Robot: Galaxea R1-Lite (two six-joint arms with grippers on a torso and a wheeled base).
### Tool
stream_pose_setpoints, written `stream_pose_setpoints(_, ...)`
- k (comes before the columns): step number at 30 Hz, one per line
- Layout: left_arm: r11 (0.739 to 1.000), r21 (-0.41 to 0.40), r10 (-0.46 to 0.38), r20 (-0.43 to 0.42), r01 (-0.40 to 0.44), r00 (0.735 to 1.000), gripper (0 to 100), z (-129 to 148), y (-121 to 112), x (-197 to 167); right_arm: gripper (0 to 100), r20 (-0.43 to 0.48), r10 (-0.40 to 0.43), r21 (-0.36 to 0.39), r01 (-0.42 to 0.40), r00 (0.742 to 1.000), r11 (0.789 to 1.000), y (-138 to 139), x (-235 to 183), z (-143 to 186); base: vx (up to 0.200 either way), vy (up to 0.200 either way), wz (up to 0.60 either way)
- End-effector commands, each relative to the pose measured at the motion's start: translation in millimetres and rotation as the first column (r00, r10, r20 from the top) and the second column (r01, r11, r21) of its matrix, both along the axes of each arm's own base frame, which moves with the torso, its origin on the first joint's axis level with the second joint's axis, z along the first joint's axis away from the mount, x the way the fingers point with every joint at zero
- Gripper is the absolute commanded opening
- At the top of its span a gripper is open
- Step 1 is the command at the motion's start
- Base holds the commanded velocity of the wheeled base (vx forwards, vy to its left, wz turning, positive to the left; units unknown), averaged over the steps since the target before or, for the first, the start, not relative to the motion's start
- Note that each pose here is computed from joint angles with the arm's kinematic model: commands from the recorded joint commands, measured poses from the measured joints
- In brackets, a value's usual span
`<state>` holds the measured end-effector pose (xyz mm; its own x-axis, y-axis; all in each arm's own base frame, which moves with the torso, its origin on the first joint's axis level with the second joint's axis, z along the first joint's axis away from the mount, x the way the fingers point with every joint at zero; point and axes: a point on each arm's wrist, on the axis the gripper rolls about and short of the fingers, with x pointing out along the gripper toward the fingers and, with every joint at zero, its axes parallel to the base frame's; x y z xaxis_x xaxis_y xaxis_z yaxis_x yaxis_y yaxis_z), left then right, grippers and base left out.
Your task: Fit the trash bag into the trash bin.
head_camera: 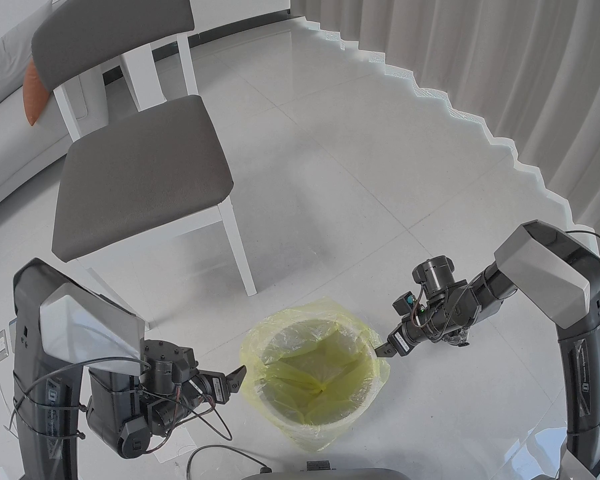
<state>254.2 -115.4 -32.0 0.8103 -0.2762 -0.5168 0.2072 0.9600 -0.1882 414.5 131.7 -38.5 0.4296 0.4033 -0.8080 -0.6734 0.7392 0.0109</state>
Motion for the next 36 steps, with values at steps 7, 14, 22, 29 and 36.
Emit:
stream_pose_setpoints(7, 1.0, 0.03, -0.003, -0.045, 0.005, 0.999, 100, -39.4, -5.5, 13.4, 100, 0.0, 0.004, -0.001, -0.004, 1.0, 1.0, 0.4, -3.6, 3.1, 0.0, 0.0, 0.0)
stream_pose_setpoints(14, 0.995, 0.098, 0.018, -0.048, -0.014, 0.999, 100, -54.0, 3.3, 34.3, 100, 0.021, 0.007, 0.003, -0.007, 1.0, 1.0, -1.7, -10.6, 21.3, 0.0, 0.0, 0.0)
stream_pose_setpoints(22, 0.995, 0.091, 0.032, -0.034, -0.029, 0.999, 100, -53.0, 7.7, 42.6, 100, 0.03, 0.018, -0.003, -0.017, 0.999, 1.0, -4.2, -16.4, 29.2, 0.0, 0.0, 0.0)
stream_pose_setpoints(29, 0.995, 0.096, -0.019, -0.051, 0.023, 0.999, 100, -50.9, -15.0, 55.0, 100, 0.018, 0.021, -0.008, -0.021, 1.0, 1.0, -2.5, -17.3, 25.2, 0.0, 0.0, 0.0)
stream_pose_setpoints(36, 0.995, 0.102, -0.019, -0.055, 0.025, 0.998, 100, -48.9, -19.3, 57.4, 100, 0.005, 0.011, -0.027, -0.01, 1.0, 1.0, -4.9, -19.5, 20.7, 0.0, 0.0, 0.0)
